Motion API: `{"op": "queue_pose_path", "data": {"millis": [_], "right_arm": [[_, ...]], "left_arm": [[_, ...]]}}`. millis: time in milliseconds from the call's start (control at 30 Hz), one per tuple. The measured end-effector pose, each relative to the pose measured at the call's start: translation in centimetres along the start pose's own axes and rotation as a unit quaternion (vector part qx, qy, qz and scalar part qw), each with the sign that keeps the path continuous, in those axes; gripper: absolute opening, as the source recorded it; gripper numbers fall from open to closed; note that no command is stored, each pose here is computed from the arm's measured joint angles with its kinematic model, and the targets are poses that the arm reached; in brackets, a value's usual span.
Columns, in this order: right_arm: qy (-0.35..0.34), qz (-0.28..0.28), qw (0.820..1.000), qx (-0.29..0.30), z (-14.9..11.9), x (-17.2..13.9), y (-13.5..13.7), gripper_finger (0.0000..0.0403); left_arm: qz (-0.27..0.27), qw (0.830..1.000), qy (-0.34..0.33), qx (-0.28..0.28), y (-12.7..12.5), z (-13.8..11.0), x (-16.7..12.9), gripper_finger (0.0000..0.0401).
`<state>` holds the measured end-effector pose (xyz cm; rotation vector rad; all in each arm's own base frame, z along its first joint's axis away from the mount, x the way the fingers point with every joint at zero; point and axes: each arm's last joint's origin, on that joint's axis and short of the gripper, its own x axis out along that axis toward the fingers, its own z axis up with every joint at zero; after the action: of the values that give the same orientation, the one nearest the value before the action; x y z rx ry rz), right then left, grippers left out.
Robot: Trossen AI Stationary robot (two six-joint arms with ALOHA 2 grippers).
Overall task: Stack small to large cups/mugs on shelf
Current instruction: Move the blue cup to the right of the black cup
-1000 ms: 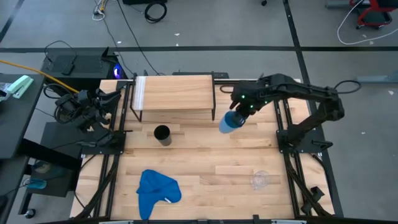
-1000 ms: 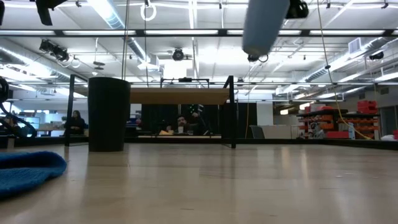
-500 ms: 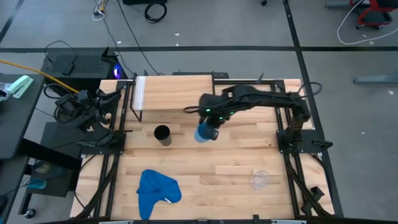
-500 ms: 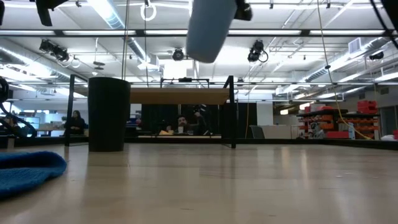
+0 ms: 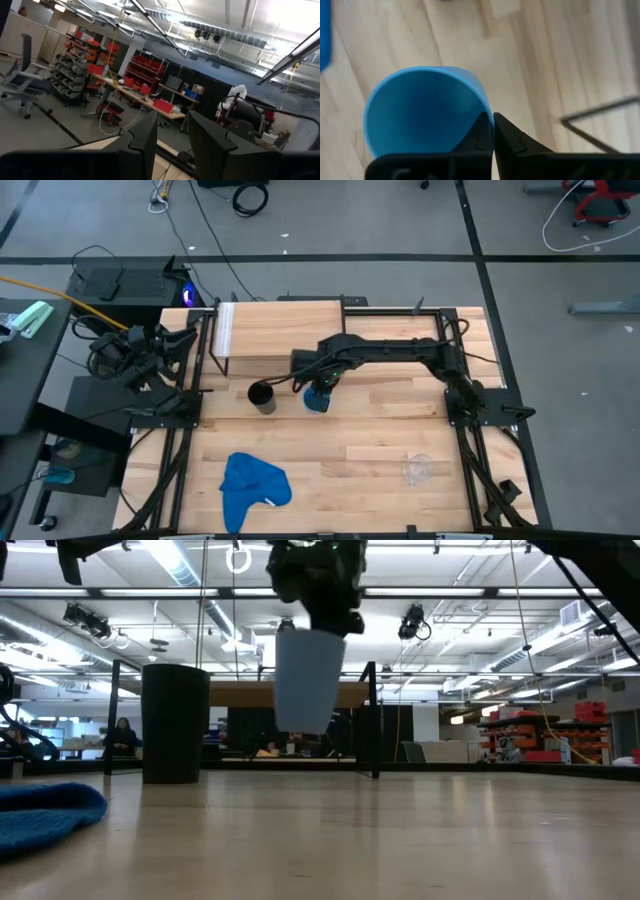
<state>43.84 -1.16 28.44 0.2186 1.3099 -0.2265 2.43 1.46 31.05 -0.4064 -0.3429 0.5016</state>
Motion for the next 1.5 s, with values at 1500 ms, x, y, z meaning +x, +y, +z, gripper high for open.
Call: {"op": "queue_pose_path", "data": {"millis": [1500], "right_arm": [[-0.022,0.006,0.999,-0.031,0.5,3.7,1.9,0.0005]], "left_arm": [[0.008,1.000,0.021,-0.012,-0.4,-0.9,0.0,0.0118]]}}
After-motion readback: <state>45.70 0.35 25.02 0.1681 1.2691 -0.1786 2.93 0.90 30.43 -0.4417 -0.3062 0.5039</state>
